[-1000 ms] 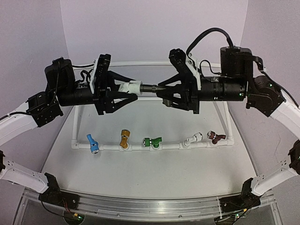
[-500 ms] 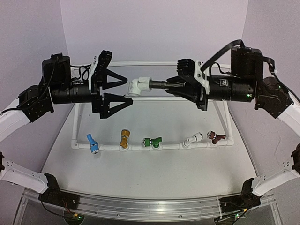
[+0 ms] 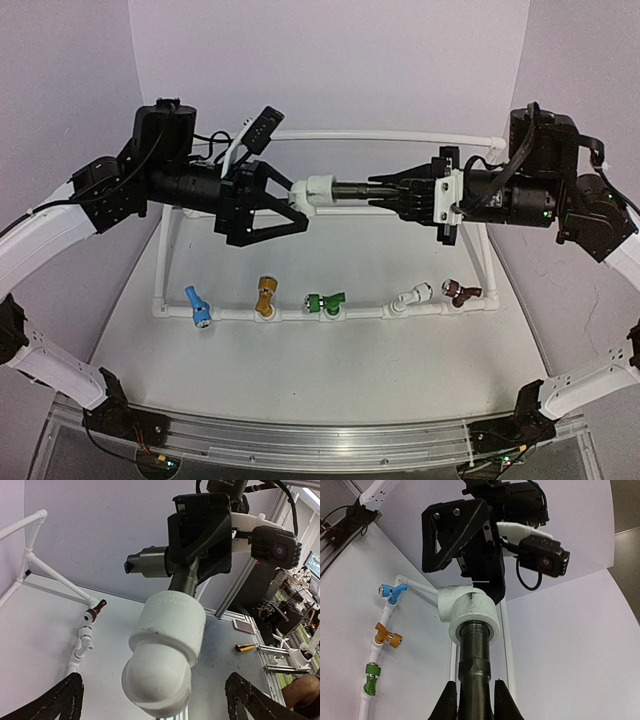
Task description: Install the water faucets
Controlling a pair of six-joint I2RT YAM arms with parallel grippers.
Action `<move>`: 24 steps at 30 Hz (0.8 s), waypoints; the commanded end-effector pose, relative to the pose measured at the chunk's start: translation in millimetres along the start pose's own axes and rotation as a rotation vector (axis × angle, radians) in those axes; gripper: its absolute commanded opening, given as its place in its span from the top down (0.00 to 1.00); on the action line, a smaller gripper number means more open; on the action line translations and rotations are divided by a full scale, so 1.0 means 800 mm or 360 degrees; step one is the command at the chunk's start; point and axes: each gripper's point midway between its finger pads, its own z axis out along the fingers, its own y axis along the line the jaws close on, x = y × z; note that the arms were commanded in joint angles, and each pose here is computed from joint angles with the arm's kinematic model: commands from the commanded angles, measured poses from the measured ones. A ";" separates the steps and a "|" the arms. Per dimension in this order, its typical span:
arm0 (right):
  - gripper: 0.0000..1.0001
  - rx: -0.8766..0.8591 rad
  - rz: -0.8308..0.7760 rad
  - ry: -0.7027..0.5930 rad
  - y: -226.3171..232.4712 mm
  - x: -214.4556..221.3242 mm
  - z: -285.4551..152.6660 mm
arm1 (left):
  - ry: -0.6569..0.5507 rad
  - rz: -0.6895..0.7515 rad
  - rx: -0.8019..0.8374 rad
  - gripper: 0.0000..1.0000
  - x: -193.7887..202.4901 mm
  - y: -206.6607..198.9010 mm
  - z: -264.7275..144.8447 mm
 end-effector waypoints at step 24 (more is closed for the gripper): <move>1.00 0.0031 0.0198 -0.0200 -0.022 -0.037 0.000 | -0.0077 0.0086 0.0388 0.55 -0.016 -0.039 0.009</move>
